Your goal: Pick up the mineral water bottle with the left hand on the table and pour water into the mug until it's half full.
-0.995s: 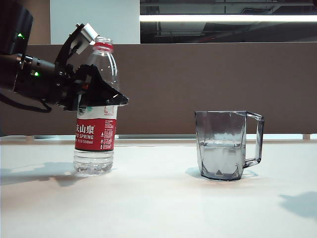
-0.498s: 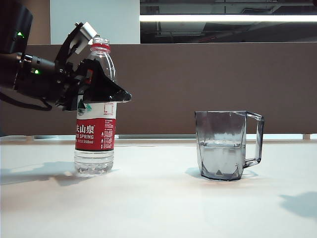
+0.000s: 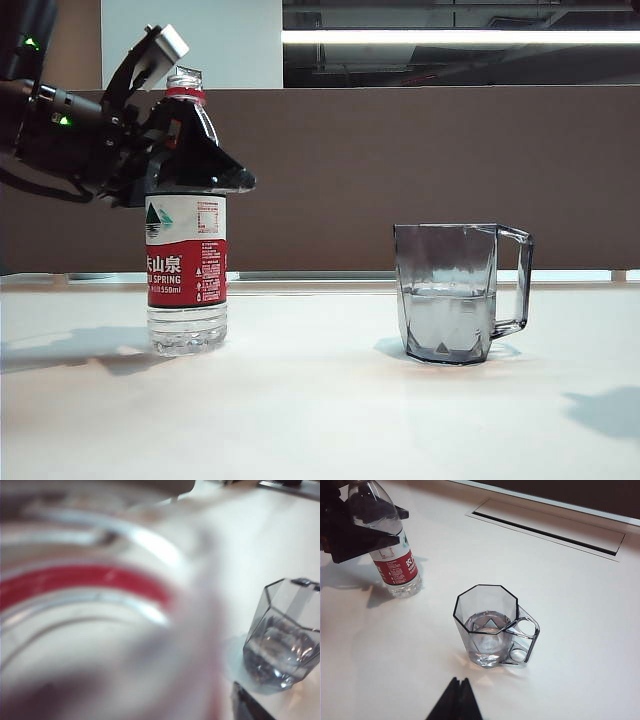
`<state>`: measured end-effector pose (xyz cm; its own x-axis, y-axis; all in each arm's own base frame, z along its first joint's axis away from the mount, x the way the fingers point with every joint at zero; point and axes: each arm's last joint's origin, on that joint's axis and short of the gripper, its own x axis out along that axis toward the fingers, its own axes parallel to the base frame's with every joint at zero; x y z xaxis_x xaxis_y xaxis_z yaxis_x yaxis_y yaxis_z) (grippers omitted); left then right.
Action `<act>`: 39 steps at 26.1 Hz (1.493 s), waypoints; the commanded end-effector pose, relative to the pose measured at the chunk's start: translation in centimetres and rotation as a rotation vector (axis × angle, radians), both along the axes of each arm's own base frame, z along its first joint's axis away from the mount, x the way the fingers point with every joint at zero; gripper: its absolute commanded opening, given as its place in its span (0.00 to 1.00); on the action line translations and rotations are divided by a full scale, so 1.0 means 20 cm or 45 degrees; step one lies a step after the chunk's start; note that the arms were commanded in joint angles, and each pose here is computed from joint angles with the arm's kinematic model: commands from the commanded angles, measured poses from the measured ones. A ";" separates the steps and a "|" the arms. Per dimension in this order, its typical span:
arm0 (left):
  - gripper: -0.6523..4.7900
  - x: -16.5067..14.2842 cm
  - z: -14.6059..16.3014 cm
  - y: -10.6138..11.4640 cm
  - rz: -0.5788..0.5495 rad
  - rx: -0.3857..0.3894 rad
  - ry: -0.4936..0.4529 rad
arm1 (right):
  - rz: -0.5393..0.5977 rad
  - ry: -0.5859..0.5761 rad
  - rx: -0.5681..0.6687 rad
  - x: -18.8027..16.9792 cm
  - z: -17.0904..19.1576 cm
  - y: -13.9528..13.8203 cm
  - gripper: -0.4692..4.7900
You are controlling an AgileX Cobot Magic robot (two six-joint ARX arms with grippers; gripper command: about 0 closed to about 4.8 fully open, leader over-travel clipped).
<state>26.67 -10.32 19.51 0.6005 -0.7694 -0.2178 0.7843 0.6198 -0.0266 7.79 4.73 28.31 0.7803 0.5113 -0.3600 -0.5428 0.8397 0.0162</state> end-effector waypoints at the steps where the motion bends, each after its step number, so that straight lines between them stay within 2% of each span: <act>1: 1.00 -0.01 0.02 0.01 0.029 0.017 -0.001 | 0.002 -0.032 0.015 0.00 0.02 0.00 0.09; 12: 0.99 -0.06 0.09 0.03 0.072 0.093 -0.030 | 0.002 -0.032 0.015 0.00 0.02 0.00 0.09; 23: 1.00 -0.15 0.14 0.06 0.122 0.141 0.049 | 0.002 -0.032 0.015 0.00 0.02 0.00 0.09; 28: 0.99 -0.18 0.16 0.09 0.214 0.187 0.076 | 0.002 -0.033 0.016 0.00 0.02 0.00 0.09; 35: 0.99 -0.27 0.20 0.11 0.213 0.216 0.140 | 0.002 -0.032 0.015 0.00 0.02 0.00 0.09; 38: 0.94 -0.30 0.23 0.12 0.214 0.213 0.137 | 0.002 -0.032 0.015 0.00 0.02 0.00 0.09; 39: 0.88 -0.31 0.23 0.13 0.214 0.213 0.137 | 0.002 -0.032 0.015 0.00 0.02 0.00 0.09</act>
<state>20.71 -7.84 23.84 0.6818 -0.6083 -0.4063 0.6686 0.7436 0.0085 7.79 4.73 28.31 0.7803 0.5113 -0.3600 -0.5428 0.8397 0.0162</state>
